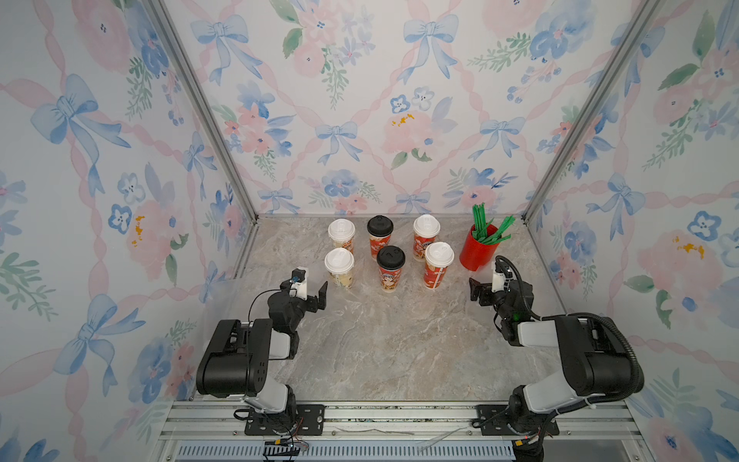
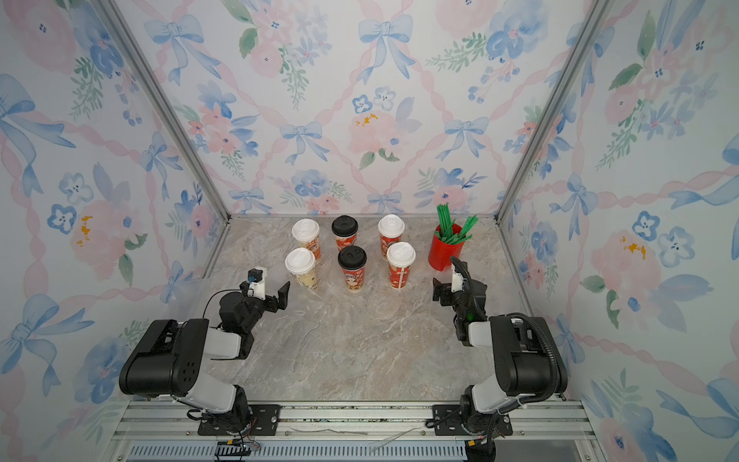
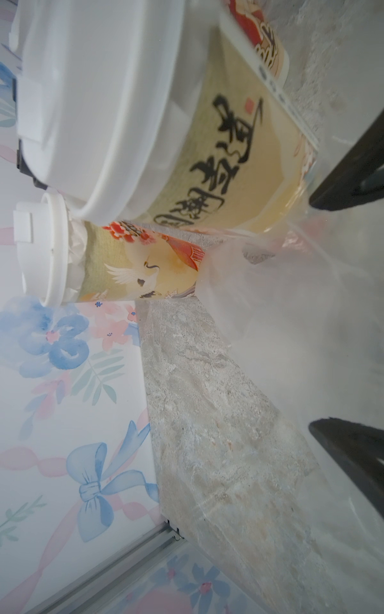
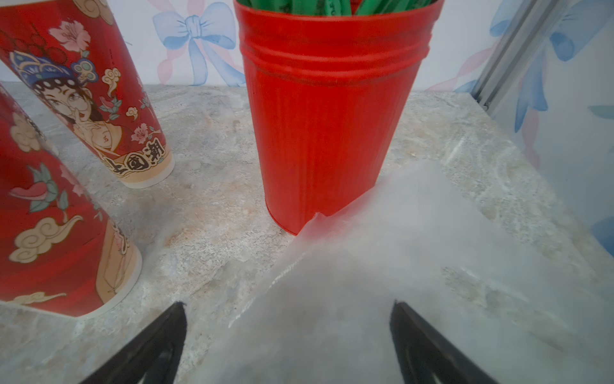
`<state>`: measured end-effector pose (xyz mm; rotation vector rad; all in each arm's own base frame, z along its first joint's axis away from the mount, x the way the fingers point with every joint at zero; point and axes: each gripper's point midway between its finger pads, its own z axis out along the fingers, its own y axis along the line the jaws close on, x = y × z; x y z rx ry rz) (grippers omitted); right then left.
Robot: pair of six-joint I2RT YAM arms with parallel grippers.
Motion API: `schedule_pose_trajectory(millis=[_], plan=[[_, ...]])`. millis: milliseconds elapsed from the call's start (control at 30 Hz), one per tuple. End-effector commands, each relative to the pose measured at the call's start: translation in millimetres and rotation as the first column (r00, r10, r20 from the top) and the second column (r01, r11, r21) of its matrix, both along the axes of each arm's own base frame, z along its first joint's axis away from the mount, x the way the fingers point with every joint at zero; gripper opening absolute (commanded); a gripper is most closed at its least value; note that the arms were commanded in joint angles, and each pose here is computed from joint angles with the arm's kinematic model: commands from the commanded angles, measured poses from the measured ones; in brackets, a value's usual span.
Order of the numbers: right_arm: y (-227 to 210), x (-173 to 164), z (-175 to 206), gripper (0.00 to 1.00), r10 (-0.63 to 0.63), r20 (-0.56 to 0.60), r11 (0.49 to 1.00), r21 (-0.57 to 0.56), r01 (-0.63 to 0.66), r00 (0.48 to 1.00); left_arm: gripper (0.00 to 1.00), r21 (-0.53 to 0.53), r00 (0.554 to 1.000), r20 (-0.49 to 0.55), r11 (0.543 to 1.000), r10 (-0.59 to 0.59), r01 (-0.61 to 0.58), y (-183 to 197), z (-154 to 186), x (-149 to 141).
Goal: Pack milk tea into plastic carrier bags
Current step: Adjust the plastic carrier bag at the center of the board.
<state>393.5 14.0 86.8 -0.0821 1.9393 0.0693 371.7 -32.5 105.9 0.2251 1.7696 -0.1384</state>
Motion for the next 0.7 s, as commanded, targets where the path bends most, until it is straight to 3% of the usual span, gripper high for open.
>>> schedule_pose_trajectory(millis=[0,333,667], plan=[[-2,5,9,0.97,-0.028,0.024,1.000,0.007,0.028,0.999,0.98,-0.009,0.997,0.000,0.997,0.071,-0.071,13,0,2],[8,6,20,0.96,-0.016,0.021,0.998,-0.055,0.017,1.000,0.98,-0.007,0.997,-0.006,0.997,0.078,-0.078,14,3,5],[20,-13,54,0.97,-0.013,-0.053,0.996,-0.085,0.008,0.999,0.98,-0.052,0.953,-0.128,0.957,0.276,-0.285,39,29,12]])
